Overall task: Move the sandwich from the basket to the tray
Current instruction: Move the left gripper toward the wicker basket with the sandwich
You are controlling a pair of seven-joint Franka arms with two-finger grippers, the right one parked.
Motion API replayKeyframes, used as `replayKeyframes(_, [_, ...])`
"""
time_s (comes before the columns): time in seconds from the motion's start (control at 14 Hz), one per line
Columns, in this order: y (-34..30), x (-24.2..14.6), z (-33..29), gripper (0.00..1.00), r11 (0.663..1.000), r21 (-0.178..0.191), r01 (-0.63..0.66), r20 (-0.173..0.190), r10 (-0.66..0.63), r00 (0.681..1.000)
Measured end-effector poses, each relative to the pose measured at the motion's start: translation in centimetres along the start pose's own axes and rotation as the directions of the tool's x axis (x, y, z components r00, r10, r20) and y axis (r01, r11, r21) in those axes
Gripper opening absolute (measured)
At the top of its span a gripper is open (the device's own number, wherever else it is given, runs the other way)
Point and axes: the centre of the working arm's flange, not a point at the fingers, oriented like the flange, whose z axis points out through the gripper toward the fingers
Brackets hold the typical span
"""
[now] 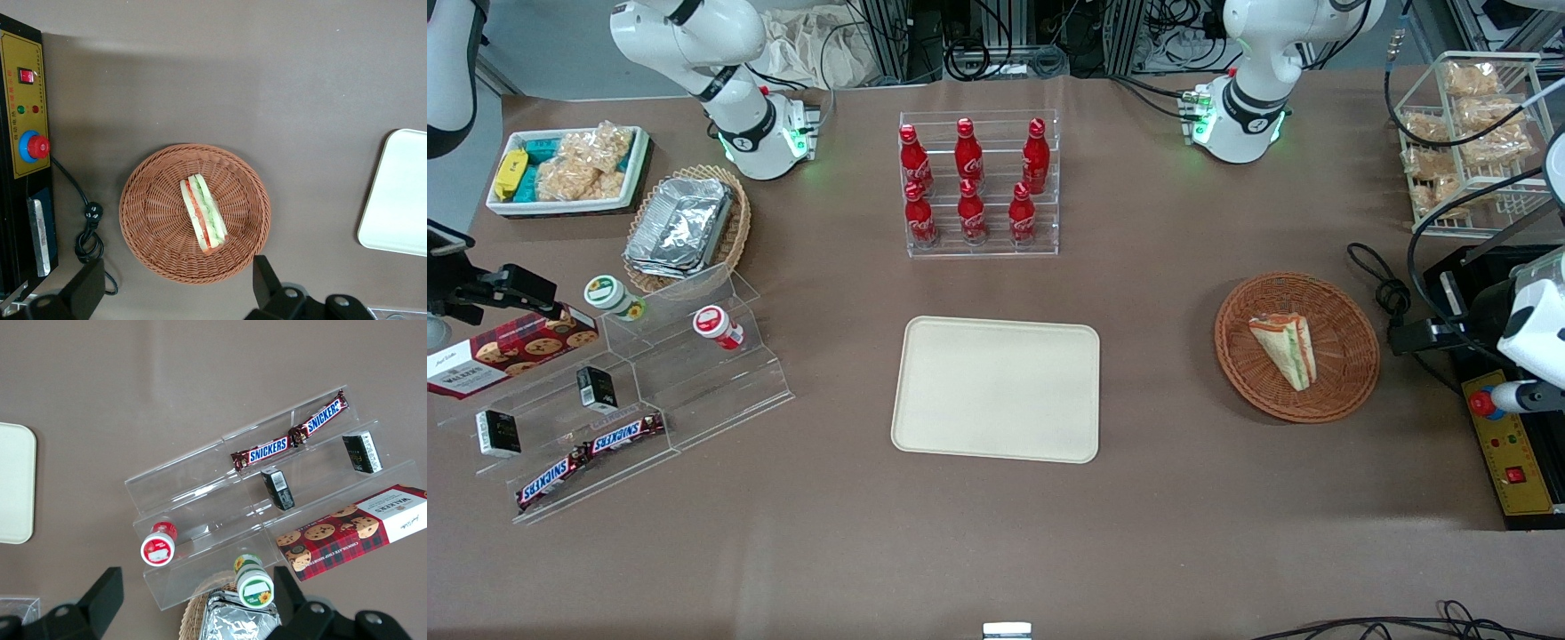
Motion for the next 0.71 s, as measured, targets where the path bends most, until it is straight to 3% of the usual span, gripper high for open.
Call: replayKeyframes(0.71, [1.6,-0.1,0.4,1.00,1.000,0.000,-0.025,0.008,0.025,1.000])
